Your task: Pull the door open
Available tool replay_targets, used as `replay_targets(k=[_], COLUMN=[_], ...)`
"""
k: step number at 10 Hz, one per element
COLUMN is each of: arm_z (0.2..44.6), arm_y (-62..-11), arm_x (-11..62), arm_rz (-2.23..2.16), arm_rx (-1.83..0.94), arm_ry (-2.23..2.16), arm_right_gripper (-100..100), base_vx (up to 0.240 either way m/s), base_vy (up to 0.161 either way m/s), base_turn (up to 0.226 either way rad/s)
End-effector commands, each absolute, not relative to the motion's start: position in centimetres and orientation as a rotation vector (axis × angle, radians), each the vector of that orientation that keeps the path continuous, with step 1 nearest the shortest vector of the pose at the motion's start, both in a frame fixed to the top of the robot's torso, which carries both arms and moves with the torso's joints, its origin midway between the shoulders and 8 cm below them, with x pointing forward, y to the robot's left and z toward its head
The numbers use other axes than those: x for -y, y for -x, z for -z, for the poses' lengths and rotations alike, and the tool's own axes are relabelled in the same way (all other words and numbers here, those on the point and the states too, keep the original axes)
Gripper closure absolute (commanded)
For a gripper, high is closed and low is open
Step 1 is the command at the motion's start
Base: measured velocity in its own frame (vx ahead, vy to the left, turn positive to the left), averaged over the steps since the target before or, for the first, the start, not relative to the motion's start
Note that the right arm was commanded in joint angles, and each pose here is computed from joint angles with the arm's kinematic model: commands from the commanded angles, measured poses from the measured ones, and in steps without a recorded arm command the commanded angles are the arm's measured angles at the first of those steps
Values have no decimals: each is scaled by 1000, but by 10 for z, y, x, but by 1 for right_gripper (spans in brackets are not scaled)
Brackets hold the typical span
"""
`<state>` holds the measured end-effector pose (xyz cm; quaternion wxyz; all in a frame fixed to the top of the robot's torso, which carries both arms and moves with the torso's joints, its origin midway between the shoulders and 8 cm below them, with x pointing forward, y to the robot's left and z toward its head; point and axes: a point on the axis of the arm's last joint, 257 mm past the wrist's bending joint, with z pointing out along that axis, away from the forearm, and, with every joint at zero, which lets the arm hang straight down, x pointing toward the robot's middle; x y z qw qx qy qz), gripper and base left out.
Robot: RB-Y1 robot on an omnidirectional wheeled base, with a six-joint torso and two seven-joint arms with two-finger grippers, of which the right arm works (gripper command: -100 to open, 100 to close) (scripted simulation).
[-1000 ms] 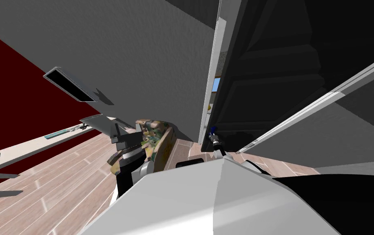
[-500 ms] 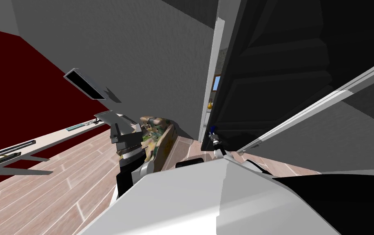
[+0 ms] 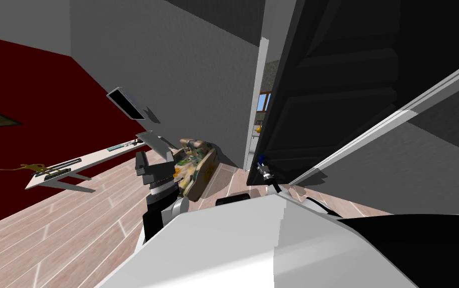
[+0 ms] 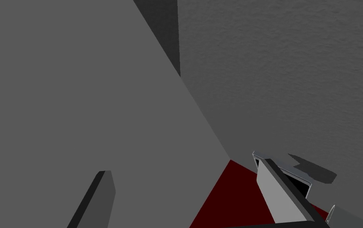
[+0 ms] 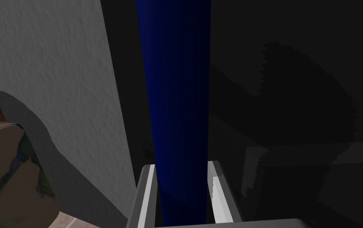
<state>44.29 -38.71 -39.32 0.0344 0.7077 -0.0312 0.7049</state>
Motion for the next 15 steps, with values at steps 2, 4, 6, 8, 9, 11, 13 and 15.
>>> replay_targets(k=[2, 4, 6, 8, 9, 11, 13, 15], arm_z=[393, 394, 392, 392, 391, 396, 395, 394], arm_y=[-442, -434, -427, -420, -417, -409, -403, -392], arm_x=[387, 382, 378, 374, 373, 374, 376, 378], arm_rz=[-2175, -2200, -2228, -2250, -2258, -2248, -2259, -2277], arm_rx=[81, 29, -22, -67, -84, -96, -117, -148], arm_ry=[-2184, -2209, -2228, -2249, -2257, -2272, -2276, -2284], arm_right_gripper=[100, 100, 100, 100, 100, 100, 100, 100], base_vx=[-177, -216, -260, -250, -201, -120, -154, -193], base_vy=[-39, -65, -66, -66, -79, -36, -86, -93], base_turn=[68, 93, 103, 68, 54, 79, 100, 139])
